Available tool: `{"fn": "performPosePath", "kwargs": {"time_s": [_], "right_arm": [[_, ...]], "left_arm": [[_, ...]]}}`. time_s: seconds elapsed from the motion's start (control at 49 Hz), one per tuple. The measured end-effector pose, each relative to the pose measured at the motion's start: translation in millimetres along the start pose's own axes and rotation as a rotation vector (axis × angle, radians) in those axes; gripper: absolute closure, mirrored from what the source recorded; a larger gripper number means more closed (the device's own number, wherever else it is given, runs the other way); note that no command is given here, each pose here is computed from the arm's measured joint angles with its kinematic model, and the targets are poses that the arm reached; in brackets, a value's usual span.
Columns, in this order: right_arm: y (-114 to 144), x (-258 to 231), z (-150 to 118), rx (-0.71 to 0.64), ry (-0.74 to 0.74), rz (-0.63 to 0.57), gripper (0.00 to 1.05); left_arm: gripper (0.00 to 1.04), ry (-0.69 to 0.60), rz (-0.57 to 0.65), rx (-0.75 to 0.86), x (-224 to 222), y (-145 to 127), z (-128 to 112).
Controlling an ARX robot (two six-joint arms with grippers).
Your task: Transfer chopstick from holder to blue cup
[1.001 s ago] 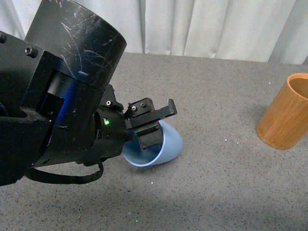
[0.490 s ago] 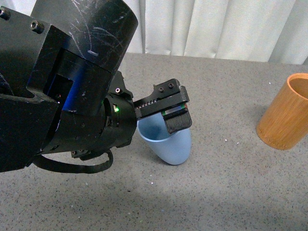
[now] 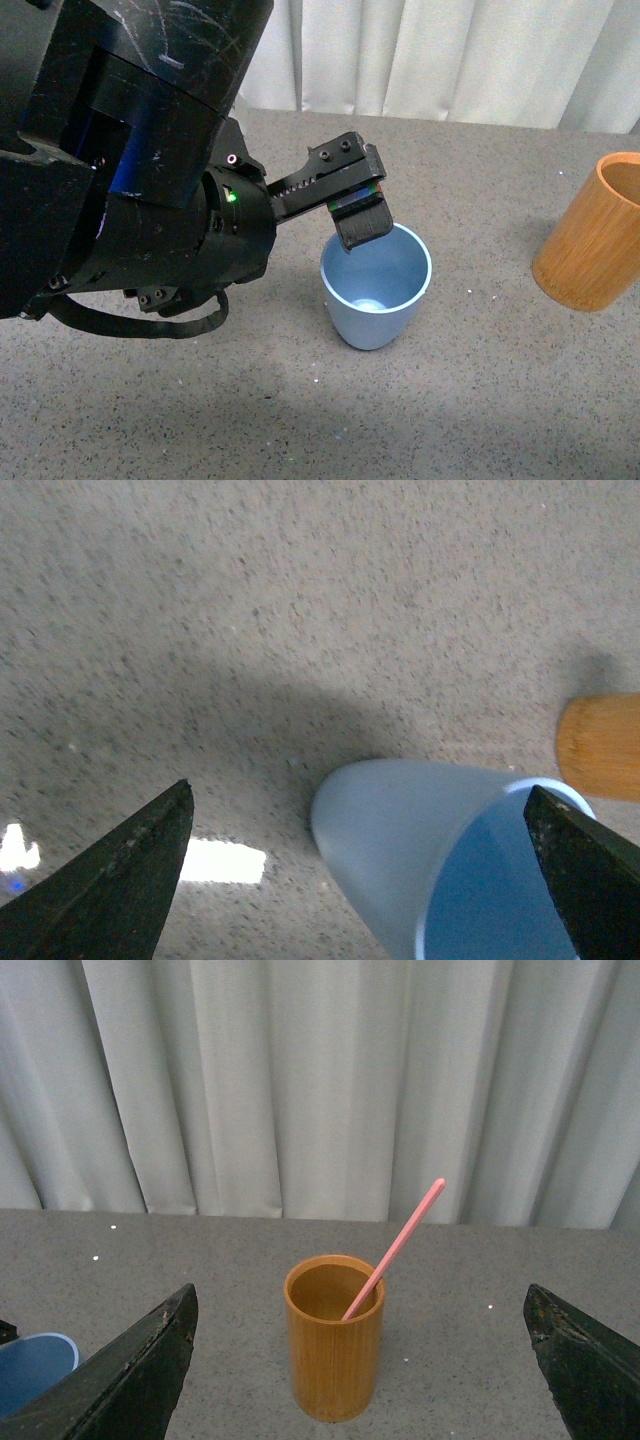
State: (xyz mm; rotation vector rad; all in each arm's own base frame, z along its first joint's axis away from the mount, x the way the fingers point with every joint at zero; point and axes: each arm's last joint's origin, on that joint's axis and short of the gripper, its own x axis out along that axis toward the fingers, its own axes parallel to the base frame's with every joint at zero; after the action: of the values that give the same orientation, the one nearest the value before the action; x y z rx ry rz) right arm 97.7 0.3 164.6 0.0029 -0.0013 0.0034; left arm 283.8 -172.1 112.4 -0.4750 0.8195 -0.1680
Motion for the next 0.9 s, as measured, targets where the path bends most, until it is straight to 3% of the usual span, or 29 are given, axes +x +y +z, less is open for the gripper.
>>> {"fn": "performPosePath", "kwargs": {"time_s": [0.082,0.225,0.286,0.449,0.551,0.756,0.899], "right_arm": [[0.1,0.0,0.0,-0.001,0.000,0.002,0.10],[-0.1,0.0,0.0,0.000,0.000,-0.003,0.10],[0.0,0.0,0.0,0.000,0.000,-0.002,0.10],[0.0,0.0,0.0,0.000,0.000,0.000,0.10],[0.0,0.0,0.0,0.000,0.000,0.000,0.10],[0.0,0.0,0.0,0.000,0.000,0.000,0.10],[0.0,0.0,0.0,0.000,0.000,0.000,0.10]], "left_arm": [[0.23,-0.426,0.079,0.185,-2.9,18.4,-2.6],[0.50,-0.775,0.120,0.358,-60.9,58.0,10.0],[0.64,-0.812,0.125,0.413,-89.1,72.3,13.6],[1.00,-0.759,0.158,0.461,-141.4,115.6,5.0],[1.01,-0.746,0.178,0.452,-170.6,135.6,-13.4],[1.01,-0.795,0.169,0.465,-214.1,132.4,-41.8],[1.01,-0.833,0.162,0.469,-219.8,131.7,-45.1]]}}
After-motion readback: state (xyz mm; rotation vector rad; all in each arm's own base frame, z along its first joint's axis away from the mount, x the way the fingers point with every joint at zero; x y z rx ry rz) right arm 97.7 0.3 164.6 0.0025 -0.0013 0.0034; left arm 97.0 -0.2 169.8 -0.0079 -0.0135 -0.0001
